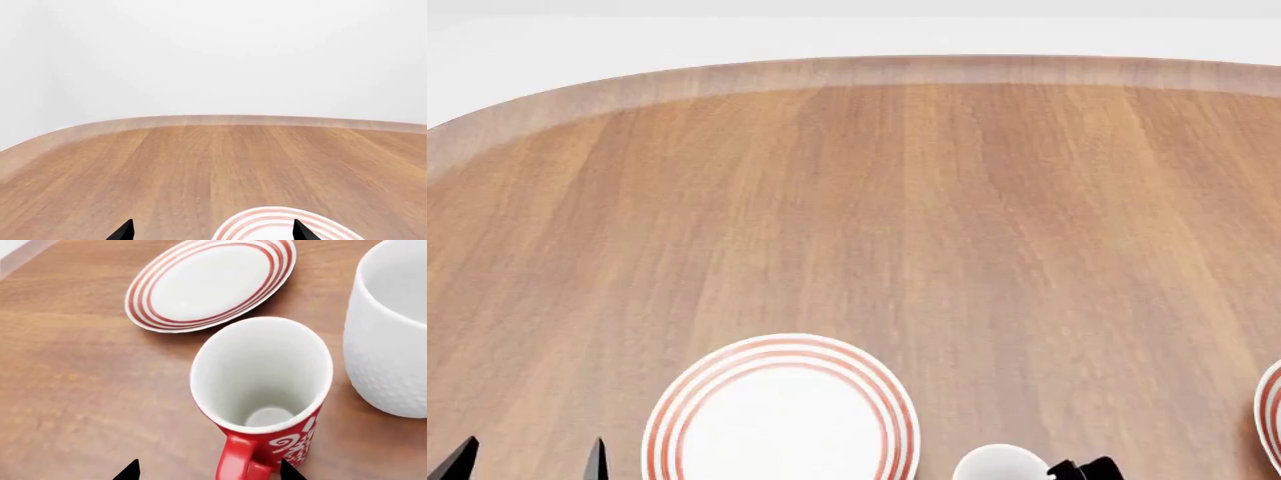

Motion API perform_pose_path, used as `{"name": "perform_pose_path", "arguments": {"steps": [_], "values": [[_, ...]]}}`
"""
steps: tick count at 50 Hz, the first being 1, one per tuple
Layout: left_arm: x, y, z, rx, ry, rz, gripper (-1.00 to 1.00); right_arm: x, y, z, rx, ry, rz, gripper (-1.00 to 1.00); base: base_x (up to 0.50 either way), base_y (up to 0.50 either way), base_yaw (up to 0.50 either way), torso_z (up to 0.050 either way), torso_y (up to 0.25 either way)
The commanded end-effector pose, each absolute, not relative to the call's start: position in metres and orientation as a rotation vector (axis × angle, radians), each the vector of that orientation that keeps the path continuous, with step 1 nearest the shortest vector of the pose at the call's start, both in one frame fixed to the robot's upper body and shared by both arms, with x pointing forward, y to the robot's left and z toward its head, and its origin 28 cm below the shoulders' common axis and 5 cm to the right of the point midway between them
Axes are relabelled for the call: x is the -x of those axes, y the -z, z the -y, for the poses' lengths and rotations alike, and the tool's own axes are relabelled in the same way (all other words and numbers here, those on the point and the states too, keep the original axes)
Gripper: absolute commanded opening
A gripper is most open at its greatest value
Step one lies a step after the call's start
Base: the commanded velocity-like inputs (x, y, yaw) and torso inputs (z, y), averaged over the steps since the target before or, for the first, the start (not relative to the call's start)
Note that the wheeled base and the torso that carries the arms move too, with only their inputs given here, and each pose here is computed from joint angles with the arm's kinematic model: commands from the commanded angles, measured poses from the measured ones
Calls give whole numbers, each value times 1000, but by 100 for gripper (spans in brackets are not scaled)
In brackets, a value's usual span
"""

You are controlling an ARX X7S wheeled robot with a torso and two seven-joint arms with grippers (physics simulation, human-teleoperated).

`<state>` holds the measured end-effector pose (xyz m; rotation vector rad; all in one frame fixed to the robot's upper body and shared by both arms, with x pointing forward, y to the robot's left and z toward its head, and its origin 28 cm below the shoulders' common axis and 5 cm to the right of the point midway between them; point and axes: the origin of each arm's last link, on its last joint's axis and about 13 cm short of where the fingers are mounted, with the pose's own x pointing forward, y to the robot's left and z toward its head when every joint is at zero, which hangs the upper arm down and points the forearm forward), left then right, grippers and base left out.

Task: Put the red mug on the left plate.

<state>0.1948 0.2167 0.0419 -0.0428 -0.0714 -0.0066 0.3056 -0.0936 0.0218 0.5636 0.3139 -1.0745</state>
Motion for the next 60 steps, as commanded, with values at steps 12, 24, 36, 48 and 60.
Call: {"name": "perform_pose_path", "arguments": {"steps": [12,24,36,48,60], "values": [[-195,-42,-217,41,6,72,100,-306,-20,94,-570,1082,-323,-100,0,0,0,0,0],[-194,-43,-216,42,7,75,100,-303,-23,93,-570,1072,-312,-100,0,0,0,0,0],[-195,-42,-217,41,7,76,100,-299,-40,85,-522,984,-232,-100,0,0,0,0,1],[-194,-43,-217,44,5,76,100,-282,-79,60,-461,792,-95,-100,0,0,0,0,0],[-194,-43,-217,41,3,79,100,-264,-103,42,-437,663,-13,-100,0,0,0,0,0]]}}
